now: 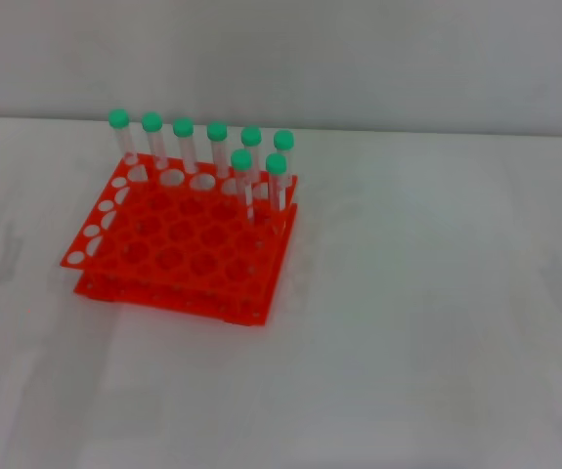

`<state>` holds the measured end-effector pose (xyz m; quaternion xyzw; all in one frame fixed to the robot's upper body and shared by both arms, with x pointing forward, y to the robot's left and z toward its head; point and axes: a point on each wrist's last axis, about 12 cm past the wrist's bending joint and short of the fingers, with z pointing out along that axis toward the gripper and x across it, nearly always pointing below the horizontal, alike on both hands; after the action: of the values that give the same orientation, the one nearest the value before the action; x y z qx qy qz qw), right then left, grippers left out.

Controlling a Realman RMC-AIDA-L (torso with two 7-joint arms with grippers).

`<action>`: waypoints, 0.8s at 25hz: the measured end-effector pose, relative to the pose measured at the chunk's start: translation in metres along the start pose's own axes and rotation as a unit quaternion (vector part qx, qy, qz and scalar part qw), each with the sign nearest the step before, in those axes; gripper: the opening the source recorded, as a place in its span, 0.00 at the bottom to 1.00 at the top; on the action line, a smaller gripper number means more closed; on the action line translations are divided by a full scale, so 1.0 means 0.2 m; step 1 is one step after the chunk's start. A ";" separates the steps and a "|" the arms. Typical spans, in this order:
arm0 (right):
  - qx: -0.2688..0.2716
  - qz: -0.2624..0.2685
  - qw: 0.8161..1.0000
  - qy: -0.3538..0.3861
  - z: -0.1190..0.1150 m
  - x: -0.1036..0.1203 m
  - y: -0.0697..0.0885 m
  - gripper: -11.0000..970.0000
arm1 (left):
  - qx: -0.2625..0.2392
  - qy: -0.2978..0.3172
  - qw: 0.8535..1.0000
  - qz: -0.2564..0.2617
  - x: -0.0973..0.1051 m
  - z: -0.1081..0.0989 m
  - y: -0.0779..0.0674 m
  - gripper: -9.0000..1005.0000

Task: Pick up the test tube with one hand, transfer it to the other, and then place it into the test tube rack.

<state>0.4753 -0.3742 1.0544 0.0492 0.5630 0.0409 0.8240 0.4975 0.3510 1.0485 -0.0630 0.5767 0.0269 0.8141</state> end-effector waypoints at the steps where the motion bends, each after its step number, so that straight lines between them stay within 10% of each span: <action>1: 0.000 0.000 1.000 0.000 0.00 0.00 0.00 0.73 | -0.001 -0.001 1.000 -0.004 0.00 0.00 0.00 0.77; 20: 0.001 0.005 1.000 0.027 0.05 0.04 0.01 0.73 | -0.002 0.002 1.000 -0.008 0.00 0.04 0.00 0.77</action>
<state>0.4874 -0.3712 1.0511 0.0513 0.5849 0.0456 0.8082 0.5049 0.3514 1.0509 -0.0695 0.5780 0.0216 0.8128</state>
